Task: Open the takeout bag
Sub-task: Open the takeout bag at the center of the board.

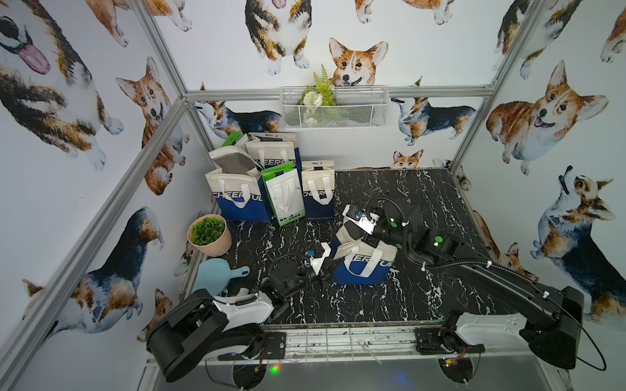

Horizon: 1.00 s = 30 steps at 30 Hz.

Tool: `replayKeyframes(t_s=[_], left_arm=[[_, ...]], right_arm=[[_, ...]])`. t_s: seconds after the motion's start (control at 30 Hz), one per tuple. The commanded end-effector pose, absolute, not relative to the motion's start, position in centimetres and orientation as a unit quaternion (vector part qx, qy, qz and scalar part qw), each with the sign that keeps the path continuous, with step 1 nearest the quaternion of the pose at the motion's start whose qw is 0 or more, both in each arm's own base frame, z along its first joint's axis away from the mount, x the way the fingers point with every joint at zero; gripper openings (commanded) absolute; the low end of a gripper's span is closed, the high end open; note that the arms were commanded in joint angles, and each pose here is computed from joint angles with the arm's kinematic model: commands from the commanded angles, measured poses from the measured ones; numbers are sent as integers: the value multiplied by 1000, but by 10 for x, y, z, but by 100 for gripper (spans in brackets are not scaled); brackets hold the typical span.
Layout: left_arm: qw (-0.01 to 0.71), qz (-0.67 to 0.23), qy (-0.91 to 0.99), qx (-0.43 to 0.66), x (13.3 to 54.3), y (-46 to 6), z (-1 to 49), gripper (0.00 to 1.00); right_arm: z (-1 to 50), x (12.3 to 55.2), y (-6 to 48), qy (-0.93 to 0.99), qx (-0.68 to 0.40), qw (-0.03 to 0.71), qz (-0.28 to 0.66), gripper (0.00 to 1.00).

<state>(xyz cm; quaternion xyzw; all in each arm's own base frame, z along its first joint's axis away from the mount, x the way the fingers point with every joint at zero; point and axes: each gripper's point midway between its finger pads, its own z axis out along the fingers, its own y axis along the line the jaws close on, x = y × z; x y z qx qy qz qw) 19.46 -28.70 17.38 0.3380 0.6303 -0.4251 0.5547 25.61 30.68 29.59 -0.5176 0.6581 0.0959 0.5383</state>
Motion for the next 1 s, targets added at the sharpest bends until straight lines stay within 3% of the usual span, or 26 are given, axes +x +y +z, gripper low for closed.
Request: replayKeyframes(t_s=[0.0, 0.23, 0.97], left_arm=[[557, -427, 632, 330, 198, -289, 176, 0], [550, -422, 654, 304, 211, -291, 168, 0], [538, -431, 666, 285, 218, -296, 162, 0]], right_arm=[[305, 254, 311, 648, -503, 559, 119, 0], [273, 264, 306, 664, -505, 544, 89, 0], [285, 245, 294, 651, -489, 567, 122, 0]])
